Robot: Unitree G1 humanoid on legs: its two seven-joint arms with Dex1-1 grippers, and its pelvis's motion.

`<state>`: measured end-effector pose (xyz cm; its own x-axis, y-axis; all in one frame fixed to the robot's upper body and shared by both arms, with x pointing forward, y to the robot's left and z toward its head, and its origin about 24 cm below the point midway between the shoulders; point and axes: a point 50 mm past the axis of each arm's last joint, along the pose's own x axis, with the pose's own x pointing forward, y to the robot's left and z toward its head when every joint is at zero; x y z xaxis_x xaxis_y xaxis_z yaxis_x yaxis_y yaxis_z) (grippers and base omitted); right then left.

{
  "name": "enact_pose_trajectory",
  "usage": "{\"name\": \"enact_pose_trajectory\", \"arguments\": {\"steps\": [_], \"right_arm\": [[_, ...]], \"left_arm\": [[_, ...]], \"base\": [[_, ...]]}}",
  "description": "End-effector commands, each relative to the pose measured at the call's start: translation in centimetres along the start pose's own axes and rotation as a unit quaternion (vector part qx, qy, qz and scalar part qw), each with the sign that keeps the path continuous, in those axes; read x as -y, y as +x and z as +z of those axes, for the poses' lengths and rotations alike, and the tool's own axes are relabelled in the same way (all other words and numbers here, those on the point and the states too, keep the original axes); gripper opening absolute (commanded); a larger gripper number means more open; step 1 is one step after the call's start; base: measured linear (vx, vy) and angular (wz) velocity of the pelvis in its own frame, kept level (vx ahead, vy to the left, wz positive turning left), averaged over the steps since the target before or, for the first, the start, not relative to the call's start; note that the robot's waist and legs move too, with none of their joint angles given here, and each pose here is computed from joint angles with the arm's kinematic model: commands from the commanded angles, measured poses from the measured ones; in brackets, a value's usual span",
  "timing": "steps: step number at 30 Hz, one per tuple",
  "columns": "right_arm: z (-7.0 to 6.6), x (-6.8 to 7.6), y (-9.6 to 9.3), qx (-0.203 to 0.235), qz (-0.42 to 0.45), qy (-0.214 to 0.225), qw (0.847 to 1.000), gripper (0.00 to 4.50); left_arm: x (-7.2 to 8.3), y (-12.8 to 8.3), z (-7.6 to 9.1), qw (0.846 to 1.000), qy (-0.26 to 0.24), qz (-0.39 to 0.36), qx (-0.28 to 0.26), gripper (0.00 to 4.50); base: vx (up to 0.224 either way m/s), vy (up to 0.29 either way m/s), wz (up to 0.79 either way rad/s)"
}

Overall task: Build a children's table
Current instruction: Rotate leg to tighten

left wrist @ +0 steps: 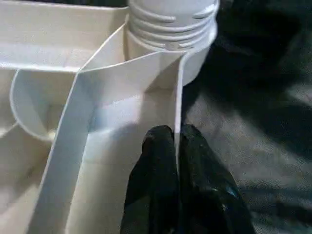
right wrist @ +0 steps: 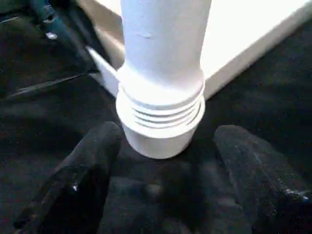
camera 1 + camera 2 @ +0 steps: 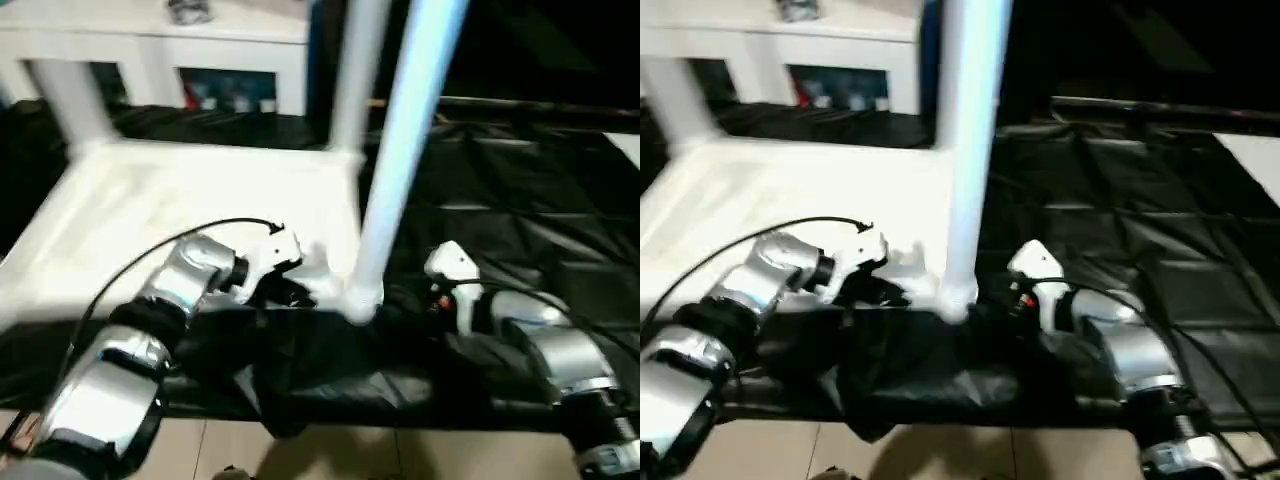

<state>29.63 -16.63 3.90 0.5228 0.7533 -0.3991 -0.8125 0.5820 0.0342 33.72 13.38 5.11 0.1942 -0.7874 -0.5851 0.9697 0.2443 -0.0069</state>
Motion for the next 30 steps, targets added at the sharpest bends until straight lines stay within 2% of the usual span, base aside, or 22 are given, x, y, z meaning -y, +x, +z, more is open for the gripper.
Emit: {"name": "enact_pose_trajectory", "arguments": {"steps": [1,2,4,9,11,16,17,23,24,28,30], "right_arm": [[0.6,0.6,0.0,0.008,-0.022,-0.01,1.0,3.54],[0.7,0.7,0.4,0.013,-0.032,-0.016,0.999,3.72],[1.0,0.7,0.8,0.022,-0.031,-0.007,0.999,3.93],[2.4,0.8,2.3,0.048,-0.058,-0.022,0.997,4.31],[2.7,0.7,2.7,0.055,-0.049,-0.016,0.997,4.46],[2.5,0.3,3.8,0.028,-0.014,-0.03,0.999,4.46],[2.5,0.4,4.1,0.026,-0.015,-0.031,0.999,4.3],[2.6,0.5,4.7,0.017,-0.005,-0.039,0.999,3.99],[2.7,0.6,4.7,0.016,-0.007,-0.041,0.999,3.72],[2.7,0.8,4.6,0.019,-0.004,-0.036,0.999,3.53],[2.7,0.9,4.7,0.021,0.001,-0.034,0.999,3.29]], "left_arm": [[1.0,0.9,-1.8,0.999,-0.044,0.003,-0.007,0.03],[1.7,1.4,-1.6,0.999,-0.033,0.002,-0.003,0.01],[2.0,1.7,-1.6,1.0,-0.03,0.003,-0.006,0.0],[2.4,2.2,-1.6,1.0,-0.013,0.004,-0.011,0.0],[2.5,2.3,-1.5,1.0,-0.01,0.002,-0.008,0.0],[2.8,2.2,-0.9,0.999,-0.032,0.003,0.015,0.0],[2.8,2.2,-0.8,0.999,-0.034,-0.001,0.016,0.0],[2.2,1.7,-1.0,0.999,-0.029,0.008,0.01,0.0],[2.1,1.5,-1.0,0.999,-0.029,0.01,0.008,0.0],[2.0,1.2,-0.9,0.999,-0.028,0.014,0.007,0.0],[1.8,1.0,-0.9,0.999,-0.028,0.017,0.006,0.0]], "base": [[0.0,0.0,0.0],[0.0,0.0,0.0],[0.0,0.0,0.0],[0.0,0.0,0.0],[0.0,0.0,0.0],[0.0,0.0,0.0],[0.0,0.0,0.0],[0.0,0.0,0.0],[0.0,0.0,0.0],[0.0,0.0,0.0],[0.0,0.0,0.0]]}}
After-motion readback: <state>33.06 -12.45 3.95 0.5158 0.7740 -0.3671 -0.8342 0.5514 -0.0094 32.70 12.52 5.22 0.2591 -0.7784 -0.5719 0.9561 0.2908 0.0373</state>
